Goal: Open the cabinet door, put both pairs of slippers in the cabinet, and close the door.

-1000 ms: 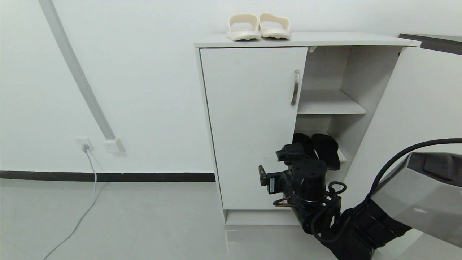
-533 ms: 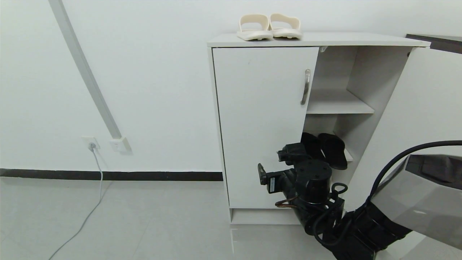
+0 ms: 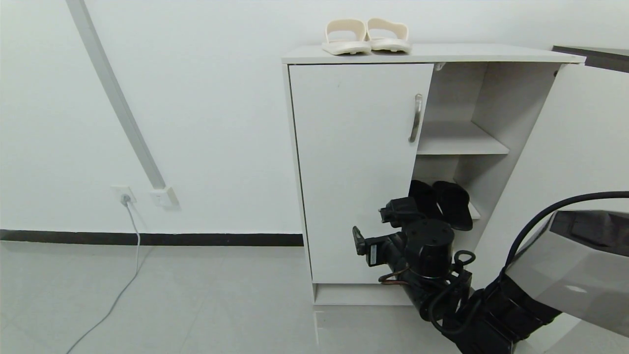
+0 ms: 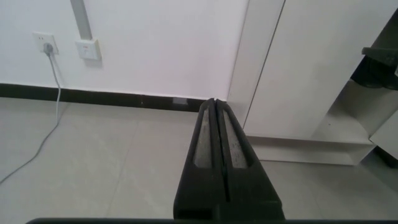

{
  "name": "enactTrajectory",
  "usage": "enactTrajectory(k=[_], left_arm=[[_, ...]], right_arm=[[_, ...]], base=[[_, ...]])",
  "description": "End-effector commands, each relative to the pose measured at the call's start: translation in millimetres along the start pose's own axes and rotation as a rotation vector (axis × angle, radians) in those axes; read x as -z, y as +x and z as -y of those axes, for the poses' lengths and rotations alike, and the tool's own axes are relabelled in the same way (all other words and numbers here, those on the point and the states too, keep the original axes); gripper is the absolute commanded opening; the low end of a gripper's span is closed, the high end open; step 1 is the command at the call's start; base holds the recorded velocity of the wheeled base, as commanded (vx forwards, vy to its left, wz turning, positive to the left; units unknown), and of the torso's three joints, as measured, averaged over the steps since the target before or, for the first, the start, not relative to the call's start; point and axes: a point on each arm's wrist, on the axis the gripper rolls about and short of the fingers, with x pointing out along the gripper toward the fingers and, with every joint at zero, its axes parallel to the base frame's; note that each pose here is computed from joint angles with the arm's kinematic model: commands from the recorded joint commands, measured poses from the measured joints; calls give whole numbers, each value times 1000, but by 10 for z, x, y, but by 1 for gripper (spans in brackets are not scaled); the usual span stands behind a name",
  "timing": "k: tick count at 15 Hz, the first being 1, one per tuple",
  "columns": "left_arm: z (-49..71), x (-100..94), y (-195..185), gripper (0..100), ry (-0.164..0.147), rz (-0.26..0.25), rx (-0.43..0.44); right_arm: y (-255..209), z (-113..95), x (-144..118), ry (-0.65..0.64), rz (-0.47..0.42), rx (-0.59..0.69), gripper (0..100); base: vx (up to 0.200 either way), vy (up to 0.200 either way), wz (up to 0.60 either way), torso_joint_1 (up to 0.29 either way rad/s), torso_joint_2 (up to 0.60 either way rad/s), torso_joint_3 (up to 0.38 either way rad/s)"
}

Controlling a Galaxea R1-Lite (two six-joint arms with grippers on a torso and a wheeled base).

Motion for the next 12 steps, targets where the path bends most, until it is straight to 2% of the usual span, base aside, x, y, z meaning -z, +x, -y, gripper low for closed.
enactTrajectory(k=[1, 5, 8, 12], left_arm=[[0, -1, 1, 0, 0, -1, -1], [0, -1, 1, 0, 1, -1, 1], [1, -1, 1, 0, 1, -1, -1], [0, -1, 1, 0, 0, -1, -1]], right_arm=[[0, 2, 8, -1, -2, 0, 100], [0, 3, 8, -1, -1, 1, 100], [0, 3, 17, -2, -4, 1, 100], [-10, 4, 31, -15, -9, 2, 100]], base=[[0, 0, 0, 0, 0, 0], [0, 0, 0, 0, 0, 0], [0, 0, 0, 2, -185, -287], [0, 0, 0, 51, -496, -366]])
